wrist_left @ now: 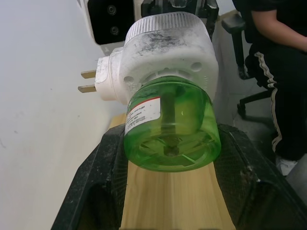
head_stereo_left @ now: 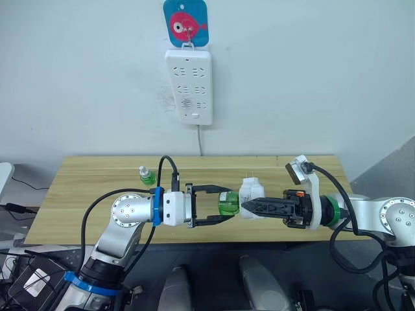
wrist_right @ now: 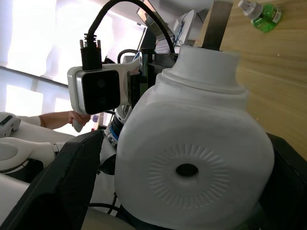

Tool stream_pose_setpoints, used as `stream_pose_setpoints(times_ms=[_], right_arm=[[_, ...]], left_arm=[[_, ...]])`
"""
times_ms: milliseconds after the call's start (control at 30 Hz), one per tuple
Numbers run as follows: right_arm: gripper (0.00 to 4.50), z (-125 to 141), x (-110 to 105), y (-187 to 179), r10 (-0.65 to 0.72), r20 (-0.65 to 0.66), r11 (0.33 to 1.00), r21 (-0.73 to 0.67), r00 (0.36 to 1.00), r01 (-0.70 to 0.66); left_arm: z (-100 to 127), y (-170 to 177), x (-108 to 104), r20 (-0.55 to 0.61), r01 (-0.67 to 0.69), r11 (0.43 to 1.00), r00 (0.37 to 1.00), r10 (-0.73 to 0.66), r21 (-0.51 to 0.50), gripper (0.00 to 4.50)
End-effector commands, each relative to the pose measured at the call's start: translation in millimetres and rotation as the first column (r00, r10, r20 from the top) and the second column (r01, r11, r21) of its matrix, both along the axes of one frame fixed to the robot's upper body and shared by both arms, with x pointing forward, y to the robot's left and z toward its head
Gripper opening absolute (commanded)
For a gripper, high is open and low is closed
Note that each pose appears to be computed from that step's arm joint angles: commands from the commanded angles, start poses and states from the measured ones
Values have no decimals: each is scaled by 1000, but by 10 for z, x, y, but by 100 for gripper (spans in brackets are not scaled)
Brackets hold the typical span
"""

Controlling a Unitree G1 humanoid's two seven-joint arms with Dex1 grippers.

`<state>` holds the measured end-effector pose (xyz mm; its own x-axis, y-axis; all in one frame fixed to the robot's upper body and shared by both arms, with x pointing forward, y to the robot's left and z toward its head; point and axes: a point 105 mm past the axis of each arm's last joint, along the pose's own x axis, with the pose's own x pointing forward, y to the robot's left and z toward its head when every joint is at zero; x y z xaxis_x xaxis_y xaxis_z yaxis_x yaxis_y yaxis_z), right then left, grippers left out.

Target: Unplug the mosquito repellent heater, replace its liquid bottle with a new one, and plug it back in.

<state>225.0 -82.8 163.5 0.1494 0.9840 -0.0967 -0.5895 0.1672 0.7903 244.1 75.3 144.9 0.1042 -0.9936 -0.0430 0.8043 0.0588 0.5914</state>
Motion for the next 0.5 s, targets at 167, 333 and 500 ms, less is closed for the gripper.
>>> stream_pose_setpoints(times_ms=[167,333,500], right_arm=[[313,119,-147,68,104,20,993,55,994,-104],[313,123,-197,63,126,22,991,50,992,-127],[310,126,-225,70,140,24,989,50,990,-141]], left_arm=[[34,-65,-43,1,54,998,999,-54,12,221],[-24,6,-2,-415,54,995,910,-12,90,221],[65,93,45,-719,85,993,695,-2,80,221]])
